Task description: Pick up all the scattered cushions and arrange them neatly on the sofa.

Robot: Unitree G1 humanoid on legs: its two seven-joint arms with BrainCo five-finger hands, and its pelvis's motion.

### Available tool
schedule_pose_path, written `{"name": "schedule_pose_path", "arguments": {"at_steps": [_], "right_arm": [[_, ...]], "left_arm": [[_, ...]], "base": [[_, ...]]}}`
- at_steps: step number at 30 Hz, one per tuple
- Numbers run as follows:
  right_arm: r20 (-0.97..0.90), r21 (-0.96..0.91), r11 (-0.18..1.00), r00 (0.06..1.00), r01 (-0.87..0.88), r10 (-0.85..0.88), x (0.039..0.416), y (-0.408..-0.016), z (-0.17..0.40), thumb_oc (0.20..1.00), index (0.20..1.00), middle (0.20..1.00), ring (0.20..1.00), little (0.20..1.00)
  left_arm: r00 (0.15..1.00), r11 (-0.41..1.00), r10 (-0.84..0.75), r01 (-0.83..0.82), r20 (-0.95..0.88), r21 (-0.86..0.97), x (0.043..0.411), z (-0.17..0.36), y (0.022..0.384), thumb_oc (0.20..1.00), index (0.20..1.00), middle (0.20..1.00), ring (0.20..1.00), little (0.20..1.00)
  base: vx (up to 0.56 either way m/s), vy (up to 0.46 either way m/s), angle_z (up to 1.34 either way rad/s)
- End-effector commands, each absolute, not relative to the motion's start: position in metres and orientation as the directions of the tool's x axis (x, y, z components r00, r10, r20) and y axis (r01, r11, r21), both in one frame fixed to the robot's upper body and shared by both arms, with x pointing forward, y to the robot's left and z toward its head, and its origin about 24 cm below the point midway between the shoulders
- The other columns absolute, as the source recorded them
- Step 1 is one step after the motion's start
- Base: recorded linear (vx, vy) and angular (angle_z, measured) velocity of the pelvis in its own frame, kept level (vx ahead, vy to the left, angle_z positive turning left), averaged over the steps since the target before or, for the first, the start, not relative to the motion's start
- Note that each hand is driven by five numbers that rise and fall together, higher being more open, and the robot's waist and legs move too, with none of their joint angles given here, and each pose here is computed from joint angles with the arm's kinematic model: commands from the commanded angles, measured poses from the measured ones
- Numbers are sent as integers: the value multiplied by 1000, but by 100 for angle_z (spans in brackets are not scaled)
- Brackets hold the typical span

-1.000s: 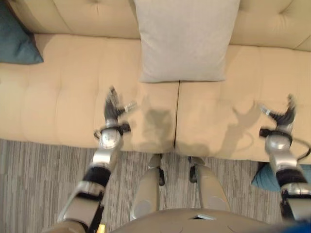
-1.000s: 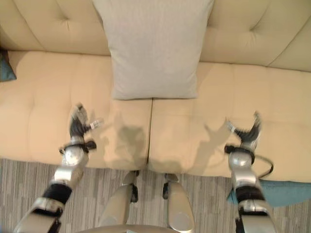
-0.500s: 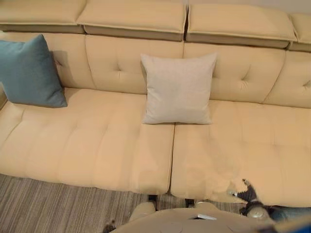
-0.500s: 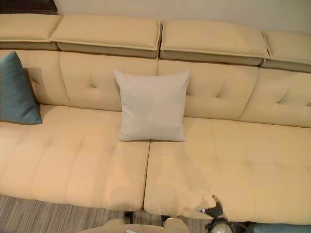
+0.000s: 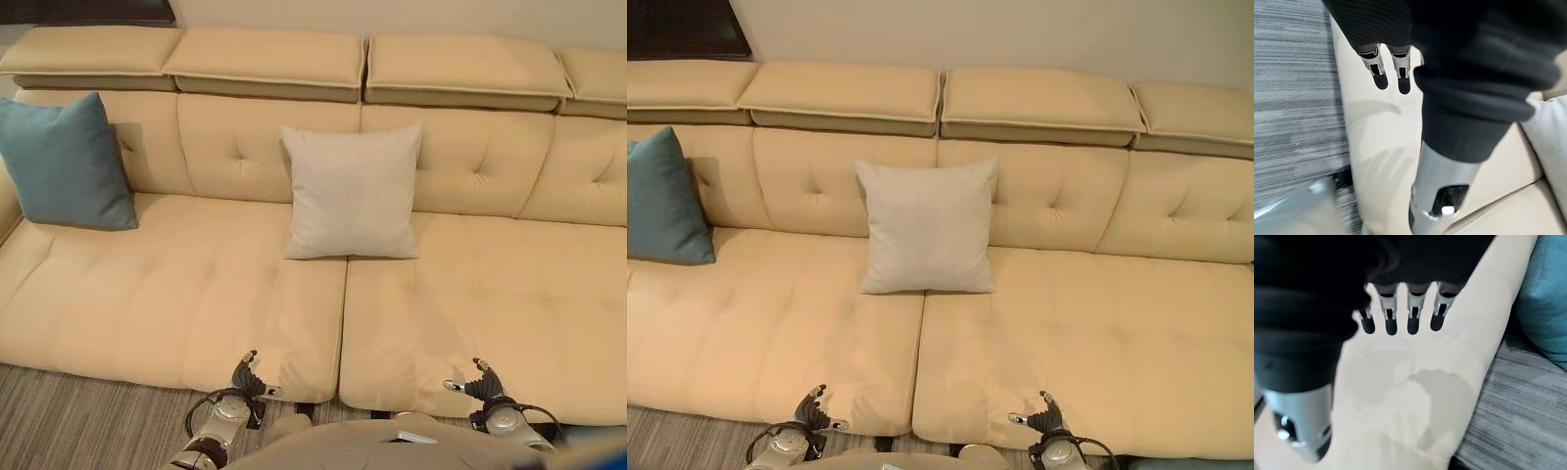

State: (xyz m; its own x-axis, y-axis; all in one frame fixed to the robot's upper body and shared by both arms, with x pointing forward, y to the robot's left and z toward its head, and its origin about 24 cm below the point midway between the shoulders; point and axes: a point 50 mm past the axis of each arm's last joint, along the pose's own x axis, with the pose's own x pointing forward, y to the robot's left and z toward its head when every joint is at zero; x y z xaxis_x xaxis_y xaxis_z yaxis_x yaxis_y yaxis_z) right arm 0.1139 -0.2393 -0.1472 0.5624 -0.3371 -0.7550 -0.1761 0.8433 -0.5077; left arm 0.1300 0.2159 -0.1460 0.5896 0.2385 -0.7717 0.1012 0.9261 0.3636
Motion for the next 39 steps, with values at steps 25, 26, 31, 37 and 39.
{"name": "schedule_pose_path", "arguments": {"at_steps": [25, 26, 31, 37, 39], "right_arm": [[-717, -544, 834, 568, -93, -404, 127, -259, -138, 1000, 1000, 1000, 1000, 1000], [-721, -540, 837, 558, -83, -410, 125, -260, -138, 1000, 1000, 1000, 1000, 1000], [-762, -538, 839, 472, -81, -443, 102, -263, -147, 1000, 1000, 1000, 1000, 1000], [-763, -536, 844, 441, -23, -473, 100, -267, -147, 1000, 1000, 1000, 1000, 1000], [-763, -525, 851, 453, -14, -462, 105, -263, -146, 1000, 1000, 1000, 1000, 1000]], "left_arm": [[531, 910, 242, 166, -812, 379, 120, -149, 232, 1000, 1000, 1000, 1000, 1000], [536, 911, 232, 172, -811, 375, 123, -149, 229, 1000, 1000, 1000, 1000, 1000], [582, 914, 157, 220, -798, 341, 141, -147, 207, 1000, 1000, 1000, 1000, 1000], [587, 916, 152, 219, -795, 337, 146, -147, 198, 1000, 1000, 1000, 1000, 1000], [599, 914, 160, 210, -785, 346, 150, -145, 201, 1000, 1000, 1000, 1000, 1000]], "base": [[-209, 127, -72], [-61, -99, -2], [-91, -36, -29], [-65, 229, -130], [-101, 193, -80]]}}
